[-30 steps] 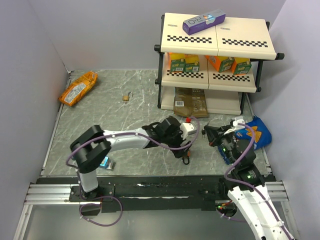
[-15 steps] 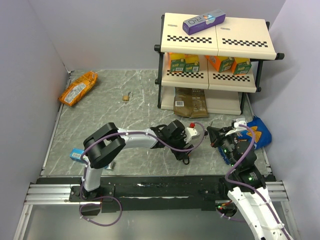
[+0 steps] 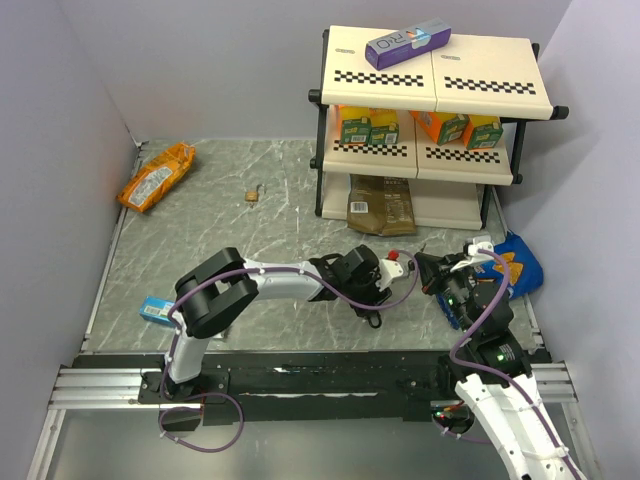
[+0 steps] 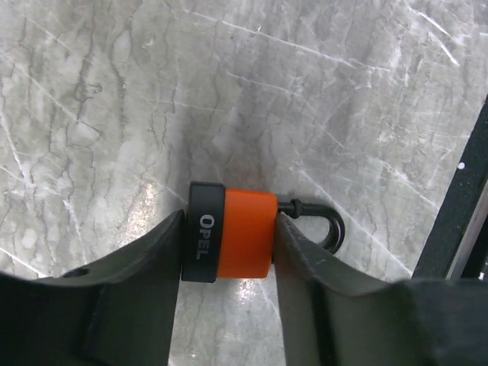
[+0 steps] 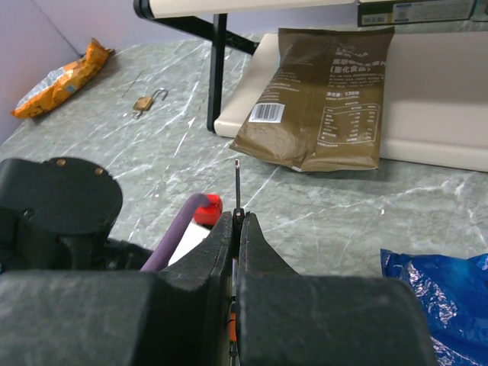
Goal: Unlock with the key
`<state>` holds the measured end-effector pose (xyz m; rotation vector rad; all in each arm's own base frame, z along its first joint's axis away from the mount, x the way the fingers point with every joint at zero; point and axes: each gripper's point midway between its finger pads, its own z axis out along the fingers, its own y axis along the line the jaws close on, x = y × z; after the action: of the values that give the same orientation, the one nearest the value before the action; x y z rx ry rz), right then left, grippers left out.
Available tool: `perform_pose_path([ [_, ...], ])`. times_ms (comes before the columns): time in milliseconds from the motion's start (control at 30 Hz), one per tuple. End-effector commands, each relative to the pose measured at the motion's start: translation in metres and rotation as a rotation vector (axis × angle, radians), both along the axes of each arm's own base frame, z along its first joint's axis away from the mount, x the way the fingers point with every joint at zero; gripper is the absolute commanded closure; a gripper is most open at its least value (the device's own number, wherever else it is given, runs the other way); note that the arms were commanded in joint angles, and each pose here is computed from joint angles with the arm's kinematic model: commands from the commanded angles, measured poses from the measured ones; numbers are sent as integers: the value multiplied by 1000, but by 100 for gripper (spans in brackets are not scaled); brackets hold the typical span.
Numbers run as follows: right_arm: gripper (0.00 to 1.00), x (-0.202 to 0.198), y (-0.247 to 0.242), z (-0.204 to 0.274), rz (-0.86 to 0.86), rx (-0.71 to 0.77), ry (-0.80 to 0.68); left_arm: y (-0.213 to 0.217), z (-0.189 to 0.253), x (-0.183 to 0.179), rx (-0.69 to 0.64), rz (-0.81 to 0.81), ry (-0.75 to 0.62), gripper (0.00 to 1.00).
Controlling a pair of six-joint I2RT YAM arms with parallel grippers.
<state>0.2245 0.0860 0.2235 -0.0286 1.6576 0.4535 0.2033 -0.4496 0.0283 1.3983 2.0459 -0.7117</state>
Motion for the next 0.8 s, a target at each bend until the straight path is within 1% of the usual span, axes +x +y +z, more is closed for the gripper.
perform_pose_path([
  [0, 100, 0, -7, 21, -36, 10, -54, 11, -16, 6, 77, 70, -40, 58],
  [67, 100, -1, -7, 21, -36, 10, -54, 19, -21, 8, 99, 146, -16, 64],
  [100, 100, -1, -8, 21, -39, 10, -56, 28, -27, 12, 131, 184, -27, 68],
  [133, 100, -1, -8, 21, -41, 10, -56, 31, -29, 10, 142, 194, -18, 69],
  [167, 100, -1, -9, 21, -44, 9, -58, 36, -30, 14, 157, 241, -29, 70],
  [300, 100, -1, -11, 21, -53, 12, -57, 63, -33, 23, 217, 380, -60, 78],
  [333, 100, -1, -10, 21, -52, 11, -59, 72, -34, 27, 243, 424, -84, 78],
  [433, 100, -1, -11, 22, -56, 13, -61, 91, -36, 31, 278, 533, -75, 79],
  [500, 100, -2, -11, 21, -55, 15, -62, 103, -39, 30, 268, 612, -32, 79],
  [533, 100, -2, -11, 22, -56, 16, -65, 110, -40, 36, 250, 656, -13, 79],
  [567, 100, -2, -12, 22, -58, 15, -64, 122, -49, 30, 252, 705, 37, 79],
  [633, 100, -2, -12, 22, -56, 16, -65, 137, -47, 36, 215, 785, 85, 79],
  [667, 100, -2, -12, 22, -56, 15, -62, 148, -54, 30, 209, 833, 128, 78],
  [733, 100, -2, -12, 22, -59, 16, -62, 162, -49, 35, 166, 904, 161, 77],
  [767, 100, -2, -12, 21, -59, 15, -59, 173, -55, 30, 159, 948, 189, 76],
])
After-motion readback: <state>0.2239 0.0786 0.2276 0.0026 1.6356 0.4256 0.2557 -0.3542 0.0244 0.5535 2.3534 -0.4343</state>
